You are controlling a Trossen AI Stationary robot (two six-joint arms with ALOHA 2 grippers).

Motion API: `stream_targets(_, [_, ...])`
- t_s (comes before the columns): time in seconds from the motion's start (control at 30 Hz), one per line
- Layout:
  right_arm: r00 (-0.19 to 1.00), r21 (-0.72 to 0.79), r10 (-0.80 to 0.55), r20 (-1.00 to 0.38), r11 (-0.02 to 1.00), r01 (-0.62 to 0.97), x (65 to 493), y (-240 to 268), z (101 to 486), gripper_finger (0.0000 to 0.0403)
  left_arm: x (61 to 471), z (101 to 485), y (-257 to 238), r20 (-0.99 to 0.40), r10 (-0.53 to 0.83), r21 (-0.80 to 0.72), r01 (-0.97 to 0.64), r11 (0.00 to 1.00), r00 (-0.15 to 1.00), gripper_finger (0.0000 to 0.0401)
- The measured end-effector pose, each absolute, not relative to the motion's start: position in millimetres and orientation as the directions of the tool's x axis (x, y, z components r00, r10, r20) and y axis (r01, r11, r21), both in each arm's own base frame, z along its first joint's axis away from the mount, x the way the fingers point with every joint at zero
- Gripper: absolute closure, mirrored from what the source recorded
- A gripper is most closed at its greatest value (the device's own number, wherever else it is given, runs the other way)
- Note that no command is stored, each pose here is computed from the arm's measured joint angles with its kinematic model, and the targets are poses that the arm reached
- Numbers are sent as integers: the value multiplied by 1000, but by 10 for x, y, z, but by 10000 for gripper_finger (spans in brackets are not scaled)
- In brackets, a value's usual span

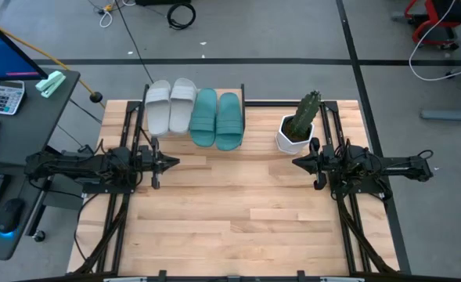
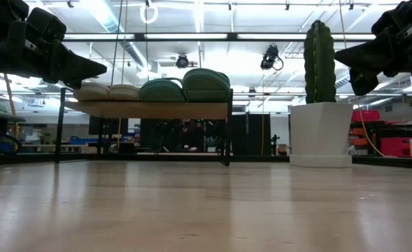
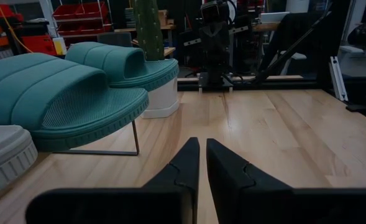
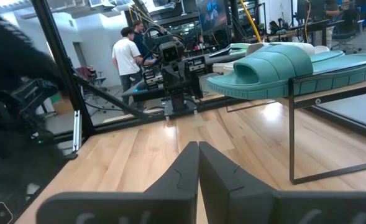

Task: Pick and place slides into the shelf
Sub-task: Return to Home Position

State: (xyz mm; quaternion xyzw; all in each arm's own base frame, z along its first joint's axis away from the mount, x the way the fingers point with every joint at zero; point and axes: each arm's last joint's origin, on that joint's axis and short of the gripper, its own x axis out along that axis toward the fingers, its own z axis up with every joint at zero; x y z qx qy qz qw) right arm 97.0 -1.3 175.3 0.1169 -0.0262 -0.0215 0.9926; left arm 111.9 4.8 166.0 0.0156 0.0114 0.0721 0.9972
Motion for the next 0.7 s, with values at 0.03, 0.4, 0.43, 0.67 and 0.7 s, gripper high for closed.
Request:
stream_targets(0.03, [998, 233, -48, 47, 972, 36, 970, -12, 1753, 385, 1119, 1660, 48, -21, 144, 33, -143, 989, 989, 363])
stream_targets(0.4, [998, 233, -49, 47, 972, 36, 970, -13, 1754, 385, 1119, 1660, 48, -20, 144, 33, -143, 989, 989, 373])
stream_targets(0.43, [998, 233, -48, 47, 972, 36, 970, -12, 1754, 385, 1119, 1660, 48, -20, 144, 32, -143, 989, 989, 375])
stream_targets(0.67, [998, 233, -49, 48, 972, 36, 969, -13, 1755, 385, 1119, 1660, 48, -20, 144, 32, -143, 989, 989, 370])
stream_targets(0.7, [998, 233, -49, 48, 972, 36, 969, -13, 1755, 385, 1119, 1660, 48, -20, 144, 32, -143, 989, 989, 368])
